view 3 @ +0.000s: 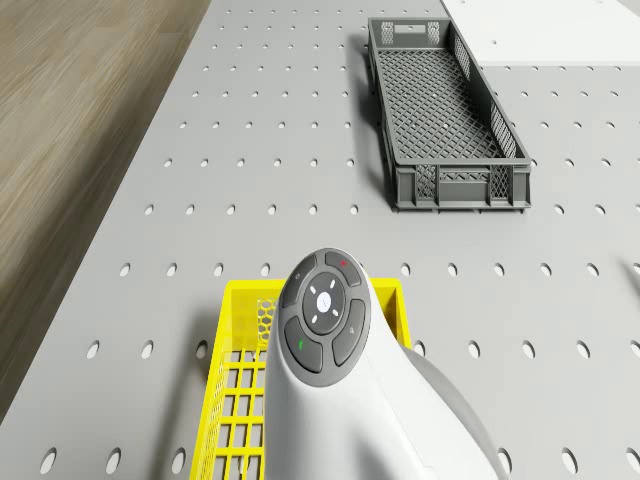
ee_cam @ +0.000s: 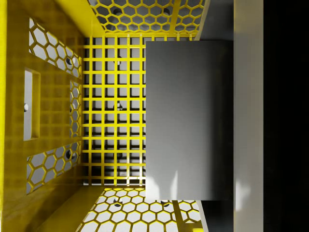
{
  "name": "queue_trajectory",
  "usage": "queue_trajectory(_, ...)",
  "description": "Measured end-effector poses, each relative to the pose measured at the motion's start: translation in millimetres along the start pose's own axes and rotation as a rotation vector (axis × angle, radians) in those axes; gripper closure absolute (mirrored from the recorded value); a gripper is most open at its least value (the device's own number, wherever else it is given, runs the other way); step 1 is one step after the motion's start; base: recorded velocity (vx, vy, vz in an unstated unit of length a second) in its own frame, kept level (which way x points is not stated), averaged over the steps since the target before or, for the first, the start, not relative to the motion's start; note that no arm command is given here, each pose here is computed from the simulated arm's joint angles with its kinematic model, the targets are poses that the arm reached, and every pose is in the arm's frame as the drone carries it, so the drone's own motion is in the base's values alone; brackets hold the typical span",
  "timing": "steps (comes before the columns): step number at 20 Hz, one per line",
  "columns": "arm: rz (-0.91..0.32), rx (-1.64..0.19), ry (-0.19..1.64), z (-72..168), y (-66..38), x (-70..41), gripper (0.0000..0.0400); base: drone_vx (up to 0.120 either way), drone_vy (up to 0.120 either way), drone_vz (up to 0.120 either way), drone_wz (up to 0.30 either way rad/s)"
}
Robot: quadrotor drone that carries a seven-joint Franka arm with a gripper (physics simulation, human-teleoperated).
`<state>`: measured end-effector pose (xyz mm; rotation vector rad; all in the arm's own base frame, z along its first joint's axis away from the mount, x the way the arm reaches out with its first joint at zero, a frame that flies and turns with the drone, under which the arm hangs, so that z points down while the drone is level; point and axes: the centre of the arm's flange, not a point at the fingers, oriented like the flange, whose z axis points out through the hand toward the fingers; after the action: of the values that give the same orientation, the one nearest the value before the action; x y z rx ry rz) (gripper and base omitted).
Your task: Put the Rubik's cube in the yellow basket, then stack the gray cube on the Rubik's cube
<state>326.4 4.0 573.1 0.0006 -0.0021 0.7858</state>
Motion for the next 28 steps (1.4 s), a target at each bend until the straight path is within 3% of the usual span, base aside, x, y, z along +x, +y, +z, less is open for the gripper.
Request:
queue_trajectory(7,0.000,0.000,0.000,-3,-3.2,-3.2,0.0150,0.000,0.000,0.000,0.000)
queue_trajectory(11,0.000,0.000,0.000,-3,-3.8,-3.9,0.0060,0.000,0.000,0.000,0.000)
queue_trajectory(15,0.000,0.000,0.000,-3,-4.1,-4.1,0.0022,0.000,0.000,0.000,0.000)
queue_trajectory(28,0.000,0.000,0.000,-24,-4.2,-4.3,0.0001,0.000,0.000,0.000,0.000)
